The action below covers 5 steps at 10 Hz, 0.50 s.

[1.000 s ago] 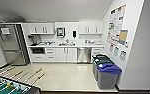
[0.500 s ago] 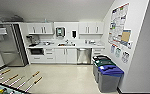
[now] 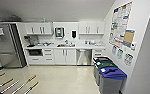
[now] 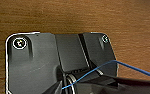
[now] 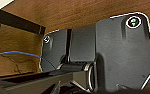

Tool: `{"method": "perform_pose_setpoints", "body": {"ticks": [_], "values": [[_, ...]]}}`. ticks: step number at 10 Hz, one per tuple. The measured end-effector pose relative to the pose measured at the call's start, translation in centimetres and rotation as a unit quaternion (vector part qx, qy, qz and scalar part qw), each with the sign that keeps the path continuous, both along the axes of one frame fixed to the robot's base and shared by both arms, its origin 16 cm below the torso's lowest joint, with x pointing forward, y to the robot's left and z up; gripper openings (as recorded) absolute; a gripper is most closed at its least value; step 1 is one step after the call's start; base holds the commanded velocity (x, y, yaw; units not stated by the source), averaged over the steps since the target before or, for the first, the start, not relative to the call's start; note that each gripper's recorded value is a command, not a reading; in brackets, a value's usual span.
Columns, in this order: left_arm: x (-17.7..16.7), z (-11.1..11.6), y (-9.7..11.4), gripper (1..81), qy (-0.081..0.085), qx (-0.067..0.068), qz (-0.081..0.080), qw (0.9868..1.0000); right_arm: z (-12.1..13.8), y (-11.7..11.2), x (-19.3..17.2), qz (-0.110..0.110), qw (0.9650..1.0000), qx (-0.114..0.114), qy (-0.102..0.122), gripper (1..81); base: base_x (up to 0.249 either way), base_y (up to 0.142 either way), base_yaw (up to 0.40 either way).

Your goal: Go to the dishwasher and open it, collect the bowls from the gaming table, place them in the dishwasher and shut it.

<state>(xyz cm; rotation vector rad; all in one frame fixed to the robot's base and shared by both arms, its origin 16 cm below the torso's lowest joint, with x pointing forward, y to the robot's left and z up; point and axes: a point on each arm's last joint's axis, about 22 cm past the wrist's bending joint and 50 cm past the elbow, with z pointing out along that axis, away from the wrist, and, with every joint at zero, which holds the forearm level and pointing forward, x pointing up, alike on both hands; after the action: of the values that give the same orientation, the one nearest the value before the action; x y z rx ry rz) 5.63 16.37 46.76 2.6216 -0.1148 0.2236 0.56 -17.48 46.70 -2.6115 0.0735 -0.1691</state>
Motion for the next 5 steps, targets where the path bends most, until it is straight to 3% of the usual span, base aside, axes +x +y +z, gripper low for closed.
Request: {"method": "perform_pose_setpoints", "body": {"ticks": [5], "values": [[-0.02,-0.02,0.15,81.1,0.000,0.001,0.000,1.0000,0.00,0.00,0.09,0.000,1.0000,0.000,0.000,81.1,0.186,0.000,0.000]]}}
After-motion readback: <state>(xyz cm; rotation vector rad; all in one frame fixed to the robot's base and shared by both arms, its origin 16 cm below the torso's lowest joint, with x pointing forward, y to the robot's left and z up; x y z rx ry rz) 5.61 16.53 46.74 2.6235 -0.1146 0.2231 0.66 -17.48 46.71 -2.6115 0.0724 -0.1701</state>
